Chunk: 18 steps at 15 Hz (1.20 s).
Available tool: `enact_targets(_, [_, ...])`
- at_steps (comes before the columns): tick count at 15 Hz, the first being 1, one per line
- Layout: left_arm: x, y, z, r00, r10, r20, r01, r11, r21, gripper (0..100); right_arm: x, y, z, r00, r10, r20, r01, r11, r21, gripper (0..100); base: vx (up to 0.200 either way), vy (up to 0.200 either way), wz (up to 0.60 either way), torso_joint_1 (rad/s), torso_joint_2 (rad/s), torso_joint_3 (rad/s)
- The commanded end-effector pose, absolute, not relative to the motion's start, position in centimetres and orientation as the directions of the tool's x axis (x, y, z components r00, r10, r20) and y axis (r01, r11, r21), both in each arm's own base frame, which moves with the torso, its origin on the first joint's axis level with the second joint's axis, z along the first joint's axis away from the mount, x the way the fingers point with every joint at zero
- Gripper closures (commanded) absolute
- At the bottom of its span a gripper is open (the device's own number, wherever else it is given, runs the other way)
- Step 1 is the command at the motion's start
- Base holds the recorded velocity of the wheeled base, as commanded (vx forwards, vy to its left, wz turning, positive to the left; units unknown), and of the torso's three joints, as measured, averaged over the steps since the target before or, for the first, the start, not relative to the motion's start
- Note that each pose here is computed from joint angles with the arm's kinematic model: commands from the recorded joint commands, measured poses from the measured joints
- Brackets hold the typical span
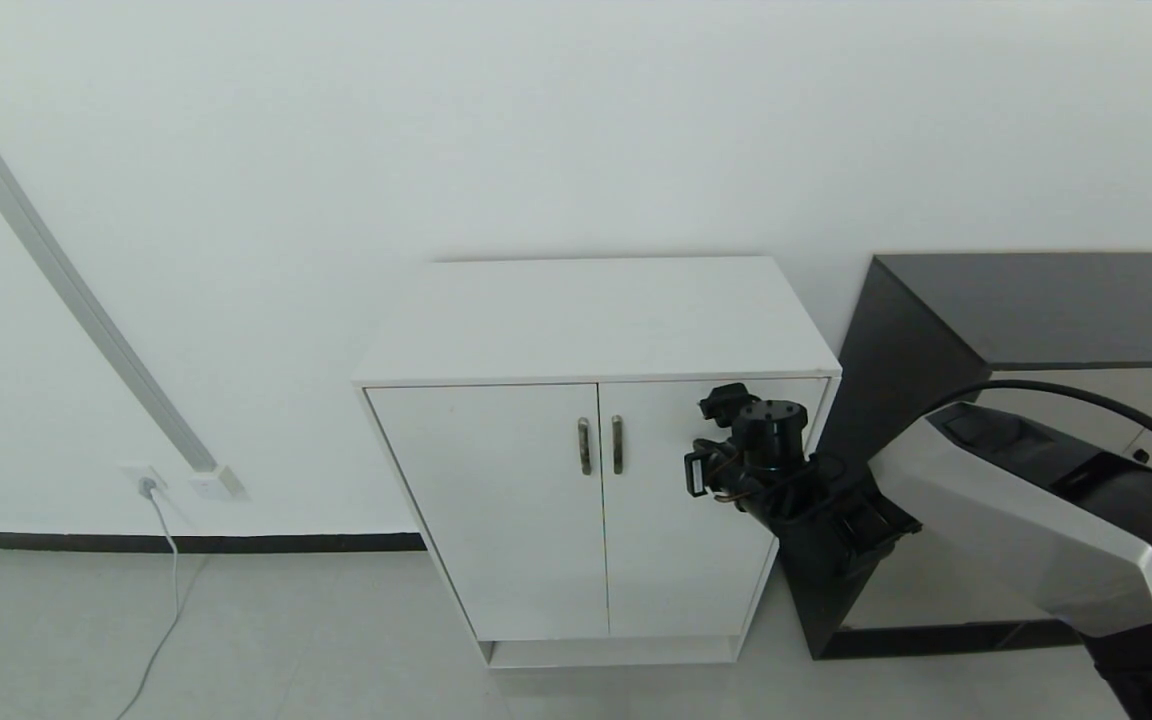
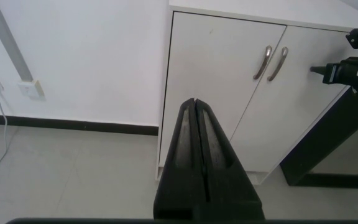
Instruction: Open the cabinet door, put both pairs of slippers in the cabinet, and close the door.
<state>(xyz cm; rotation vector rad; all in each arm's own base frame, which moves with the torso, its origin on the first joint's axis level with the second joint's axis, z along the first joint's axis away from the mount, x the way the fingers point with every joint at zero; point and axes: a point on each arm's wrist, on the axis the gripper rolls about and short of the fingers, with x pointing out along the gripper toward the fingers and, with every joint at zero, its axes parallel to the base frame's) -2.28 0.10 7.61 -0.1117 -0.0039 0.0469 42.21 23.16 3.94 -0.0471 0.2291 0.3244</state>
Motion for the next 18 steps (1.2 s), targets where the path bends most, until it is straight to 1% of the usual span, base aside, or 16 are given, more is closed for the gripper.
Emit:
enact_targets(1, [-2.3,0.1,7.6,0.999,0.048,0.002,-0.047,0.993,-0.112,100,42.2,23.2,3.9,0.922,0.311,-0.23,-0.321,0.947,-0.009,100,0.0,0.0,0.0,0.0,0.0,0.0])
enact_targets(6, [-2.3,0.1,7.6,0.999,0.048,0.002,-0.047,0.993,-0.112,100,41.8,23.0,4.0,0.925,0.3,-0.236,-0.311,0.95,-0.013,100,0.0,0.0,0.0,0.0,0.0,0.0])
enact_targets(8, [-2.3,0.1,7.6,0.999,0.048,0.002,-0.047,0.993,-0.112,100,40.8,22.7,4.9,0.927,0.291,-0.236,-0.303,0.953,-0.017,100,0.0,0.0,0.0,0.0,0.0,0.0])
enact_targets(11, [-2.3,0.1,7.6,0.999,0.048,0.002,-0.047,0.993,-0.112,100,38.5,21.3,6.7,0.928,0.288,-0.235,-0.3,0.954,-0.017,100,0.0,0.0,0.0,0.0,0.0,0.0])
enact_targets(14, [-2.3,0.1,7.6,0.999,0.048,0.002,-0.047,0.993,-0.112,100,36.1,19.7,7.7,0.931,0.269,-0.249,-0.283,0.959,-0.024,100,0.0,0.0,0.0,0.0,0.0,0.0])
enact_targets(17, [-2.3,0.1,7.6,0.999,0.048,0.002,-0.047,0.992,-0.113,100,33.3,17.1,8.8,0.947,0.189,-0.26,-0.207,0.977,-0.045,100,0.0,0.0,0.0,0.0,0.0,0.0])
enact_targets(18, [-2.3,0.1,7.6,0.999,0.048,0.002,-0.047,0.992,-0.113,100,32.4,16.4,8.9,0.948,0.181,-0.26,-0.2,0.979,-0.047,100,0.0,0.0,0.0,0.0,0.0,0.0])
